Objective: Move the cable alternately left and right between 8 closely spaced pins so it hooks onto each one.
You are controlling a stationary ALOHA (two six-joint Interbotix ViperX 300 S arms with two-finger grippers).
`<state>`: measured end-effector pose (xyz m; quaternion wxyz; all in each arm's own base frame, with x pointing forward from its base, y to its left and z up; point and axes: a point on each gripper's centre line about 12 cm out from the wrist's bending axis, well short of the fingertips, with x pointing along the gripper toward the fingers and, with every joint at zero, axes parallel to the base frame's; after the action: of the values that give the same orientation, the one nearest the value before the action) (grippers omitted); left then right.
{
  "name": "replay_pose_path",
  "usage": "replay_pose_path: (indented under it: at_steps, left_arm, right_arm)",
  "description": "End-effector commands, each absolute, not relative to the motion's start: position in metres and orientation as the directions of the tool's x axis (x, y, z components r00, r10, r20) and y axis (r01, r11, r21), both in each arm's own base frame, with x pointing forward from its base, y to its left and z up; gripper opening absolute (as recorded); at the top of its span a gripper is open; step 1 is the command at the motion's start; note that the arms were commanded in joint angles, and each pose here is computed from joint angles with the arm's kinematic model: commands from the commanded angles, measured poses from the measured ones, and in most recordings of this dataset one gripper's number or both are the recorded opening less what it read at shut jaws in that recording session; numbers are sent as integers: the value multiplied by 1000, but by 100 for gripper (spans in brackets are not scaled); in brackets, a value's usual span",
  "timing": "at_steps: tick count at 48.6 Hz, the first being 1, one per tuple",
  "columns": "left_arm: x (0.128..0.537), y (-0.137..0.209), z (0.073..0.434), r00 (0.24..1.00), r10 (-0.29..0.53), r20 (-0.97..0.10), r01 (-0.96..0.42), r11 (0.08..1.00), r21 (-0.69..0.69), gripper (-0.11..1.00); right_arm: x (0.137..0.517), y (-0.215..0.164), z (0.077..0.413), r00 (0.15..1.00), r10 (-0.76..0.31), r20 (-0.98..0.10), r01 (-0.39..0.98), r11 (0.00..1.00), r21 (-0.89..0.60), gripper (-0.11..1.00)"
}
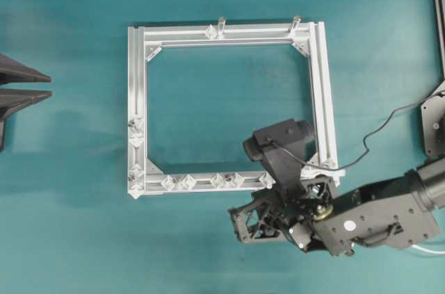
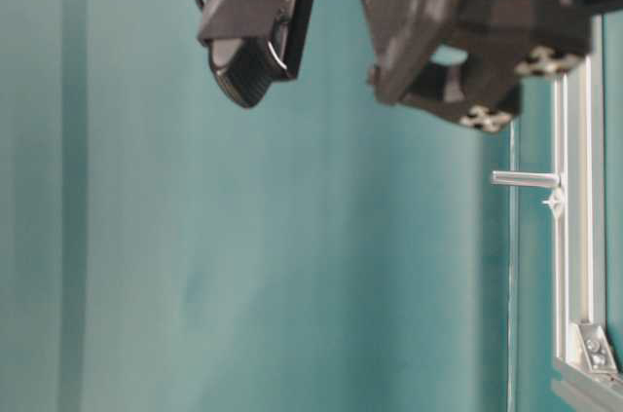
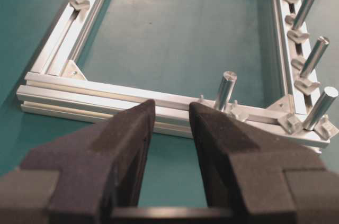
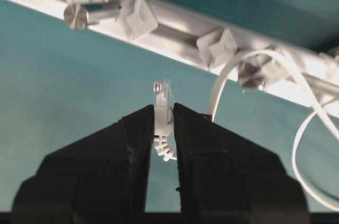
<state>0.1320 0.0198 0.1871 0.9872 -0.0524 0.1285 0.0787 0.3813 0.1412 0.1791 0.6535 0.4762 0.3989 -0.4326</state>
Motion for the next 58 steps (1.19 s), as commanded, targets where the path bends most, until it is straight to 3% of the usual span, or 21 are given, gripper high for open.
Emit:
replay_pose_path:
  at_steps: [1, 37, 58]
  left_arm:
    - [134, 21, 191, 956, 146, -256, -174, 981, -89, 37]
    - [134, 21, 191, 956, 146, -256, -174, 981, -89, 37]
    - [134, 20, 191, 956, 143, -255, -170, 981, -89, 36]
  right_arm:
    - [384, 150, 190, 339, -167, -926, 934, 174, 310, 15]
    - [403, 177, 193, 342, -188, -920, 933, 188, 308, 15]
    - [446, 182, 192, 400, -208, -892, 910, 201, 361, 15]
